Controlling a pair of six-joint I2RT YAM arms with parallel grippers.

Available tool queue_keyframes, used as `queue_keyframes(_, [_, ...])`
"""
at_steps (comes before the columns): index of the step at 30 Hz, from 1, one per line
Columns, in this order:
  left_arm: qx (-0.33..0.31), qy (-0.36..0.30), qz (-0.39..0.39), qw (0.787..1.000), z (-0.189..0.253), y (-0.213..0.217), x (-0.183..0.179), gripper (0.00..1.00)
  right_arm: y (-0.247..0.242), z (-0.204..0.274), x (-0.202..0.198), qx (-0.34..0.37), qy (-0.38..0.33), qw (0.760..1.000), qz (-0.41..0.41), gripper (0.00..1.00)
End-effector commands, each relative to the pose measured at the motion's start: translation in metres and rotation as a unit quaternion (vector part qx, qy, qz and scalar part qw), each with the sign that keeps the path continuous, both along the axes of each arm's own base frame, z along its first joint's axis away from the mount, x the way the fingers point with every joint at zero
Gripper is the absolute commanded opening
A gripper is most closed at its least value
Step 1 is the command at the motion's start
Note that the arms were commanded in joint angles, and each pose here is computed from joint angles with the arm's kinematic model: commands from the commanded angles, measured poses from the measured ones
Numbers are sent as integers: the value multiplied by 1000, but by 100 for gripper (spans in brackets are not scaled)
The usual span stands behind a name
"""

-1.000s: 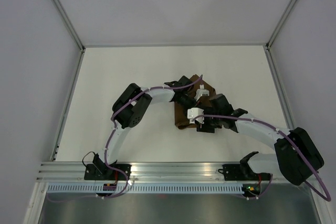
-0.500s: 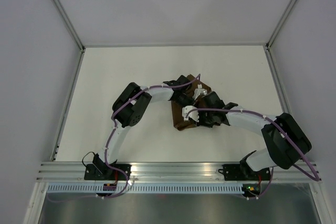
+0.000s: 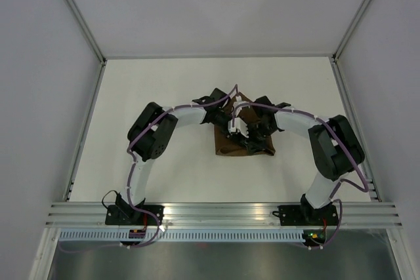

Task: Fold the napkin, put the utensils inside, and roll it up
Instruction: Roll the napkin with the utensil

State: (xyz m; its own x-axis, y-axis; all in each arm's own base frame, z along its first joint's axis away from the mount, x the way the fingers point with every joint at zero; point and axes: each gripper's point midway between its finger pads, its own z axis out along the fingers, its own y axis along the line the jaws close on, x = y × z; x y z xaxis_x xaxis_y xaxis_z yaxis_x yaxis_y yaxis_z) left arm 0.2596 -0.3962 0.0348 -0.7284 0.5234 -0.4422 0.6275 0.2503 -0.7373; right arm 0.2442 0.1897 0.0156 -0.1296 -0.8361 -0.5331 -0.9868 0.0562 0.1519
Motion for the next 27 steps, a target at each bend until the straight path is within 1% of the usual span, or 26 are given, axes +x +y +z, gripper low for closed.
queue_keyframes(1, [-28,-66,79,994,43,1,41,45,-1,-5,-27,18,96,995,33,13])
queue_keyframes(2, [-26,-71,88,993,44,5,43,45,-1,-5,-27,21,106,994,35,13])
queue_keyframes(3, [-10,-81,117,990,41,12,53,45,-1,-4,-27,29,117,992,35,13])
queue_keyframes(4, [-22,-101,131,986,54,13,59,45,-2,-5,-27,25,135,990,35,13])
queue_keyframes(5, [-13,-100,147,984,47,22,59,45,-2,-6,-26,25,140,989,38,13])
queue_keyframes(6, [-3,-109,181,977,47,30,69,45,-4,-10,-27,23,153,987,36,13])
queue_keyframes(7, [-26,-139,197,970,67,32,78,45,-4,-9,-24,23,158,987,35,13])
queue_keyframes(8, [-2,-147,227,963,55,45,80,45,-4,-9,-24,22,162,986,38,13])
queue_keyframes(9, [0,-157,247,956,59,52,83,46,-6,-13,-25,21,173,984,37,13])
queue_keyframes(10, [-19,-185,265,946,79,55,89,46,-5,-9,-25,23,183,982,38,13])
queue_keyframes(11, [0,-194,295,935,70,69,91,47,-4,-9,-24,26,186,981,42,12])
queue_keyframes(13, [-8,-205,330,921,79,80,95,49,-6,-10,-23,25,201,979,39,12])
queue_keyframes(14, [-12,-224,354,908,87,90,96,50,-7,-11,-21,26,202,978,38,12])
queue_keyframes(16, [-18,-246,359,900,94,95,94,50,-8,-14,-19,19,206,978,36,12])
queue_keyframes(17, [-12,-261,371,891,91,102,93,50,-10,-14,-19,16,207,978,36,12])
queue_keyframes(18, [-20,-287,369,884,104,103,89,50,-10,-16,-19,14,212,976,36,12])
queue_keyframes(19, [-19,-305,370,877,107,105,86,50,-10,-16,-19,12,221,974,39,12])
queue_keyframes(20, [5,-326,384,864,99,114,84,50,-10,-16,-19,15,227,973,39,12])
queue_keyframes(21, [-4,-366,373,853,114,109,76,50,-11,-18,-18,13,238,970,38,12])
queue_keyframes(22, [10,-383,368,847,105,113,67,50,-11,-19,-17,14,241,970,37,12])
queue_keyframes(23, [25,-412,385,825,109,121,68,51,-12,-21,-17,13,245,969,36,12])
queue_keyframes(24, [13,-451,362,816,121,109,55,51,-12,-23,-16,13,251,967,33,12])
queue_keyframes(25, [19,-470,356,808,121,108,49,51,-12,-23,-14,15,253,967,30,12])
queue_keyframes(26, [39,-489,360,794,118,114,46,51,-11,-23,-13,15,255,966,30,12])
queue_keyframes(27, [44,-518,330,788,118,103,33,51,-13,-25,-14,15,262,965,26,12])
